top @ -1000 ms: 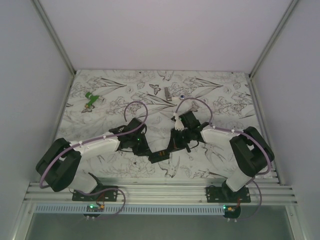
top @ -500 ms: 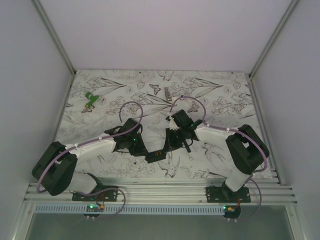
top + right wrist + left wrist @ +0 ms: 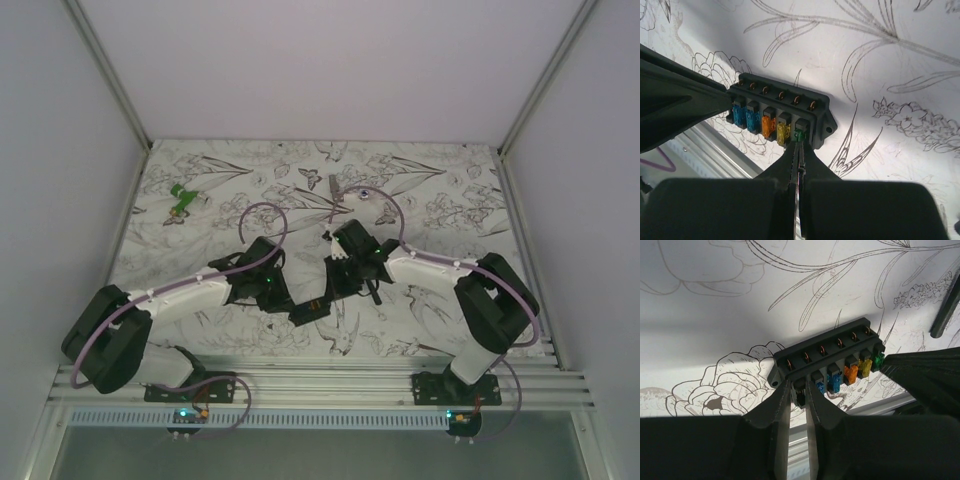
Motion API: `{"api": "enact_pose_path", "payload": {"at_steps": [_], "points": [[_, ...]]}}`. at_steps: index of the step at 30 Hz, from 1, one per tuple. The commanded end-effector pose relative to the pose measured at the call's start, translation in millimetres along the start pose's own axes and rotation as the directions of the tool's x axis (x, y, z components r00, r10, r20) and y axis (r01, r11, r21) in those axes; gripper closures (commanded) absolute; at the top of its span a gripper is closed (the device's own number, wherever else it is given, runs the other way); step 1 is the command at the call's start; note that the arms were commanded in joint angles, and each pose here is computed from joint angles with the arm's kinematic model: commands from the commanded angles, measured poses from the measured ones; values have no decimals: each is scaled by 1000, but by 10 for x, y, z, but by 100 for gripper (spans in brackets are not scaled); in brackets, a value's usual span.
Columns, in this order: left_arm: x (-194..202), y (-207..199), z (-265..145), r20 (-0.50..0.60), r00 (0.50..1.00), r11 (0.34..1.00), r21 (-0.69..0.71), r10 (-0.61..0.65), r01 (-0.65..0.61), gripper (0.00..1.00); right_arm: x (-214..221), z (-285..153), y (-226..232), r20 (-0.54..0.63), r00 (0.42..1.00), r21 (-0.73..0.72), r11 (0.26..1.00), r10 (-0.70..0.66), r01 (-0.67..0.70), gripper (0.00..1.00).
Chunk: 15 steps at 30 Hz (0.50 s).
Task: Snap on the fuse box
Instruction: Adjust the fuse box base at the center of the board.
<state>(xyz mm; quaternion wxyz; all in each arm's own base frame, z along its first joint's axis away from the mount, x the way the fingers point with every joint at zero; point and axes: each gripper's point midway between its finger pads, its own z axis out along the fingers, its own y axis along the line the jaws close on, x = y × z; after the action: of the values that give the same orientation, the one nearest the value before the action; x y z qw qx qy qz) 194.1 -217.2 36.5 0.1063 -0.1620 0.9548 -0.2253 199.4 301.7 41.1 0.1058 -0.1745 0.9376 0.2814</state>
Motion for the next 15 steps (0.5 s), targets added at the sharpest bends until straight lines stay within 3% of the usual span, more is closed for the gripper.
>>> {"api": "enact_pose_path", "payload": {"at_steps": [1, 6, 15], "points": [[20, 249, -43, 3, 999, 992, -122, 41, -40, 82, -190, -47, -102, 41, 995, 85, 993, -86, 83, 99], [-60, 109, -72, 26, 997, 993, -97, 66, -64, 79, -464, -238, 271, 119, 983, -29, 990, -137, 142, 89], [-115, -18, -186, 59, 995, 996, -49, 81, -78, 59, -412, -362, 288, 160, 983, -46, 994, -93, 102, 75]]}}
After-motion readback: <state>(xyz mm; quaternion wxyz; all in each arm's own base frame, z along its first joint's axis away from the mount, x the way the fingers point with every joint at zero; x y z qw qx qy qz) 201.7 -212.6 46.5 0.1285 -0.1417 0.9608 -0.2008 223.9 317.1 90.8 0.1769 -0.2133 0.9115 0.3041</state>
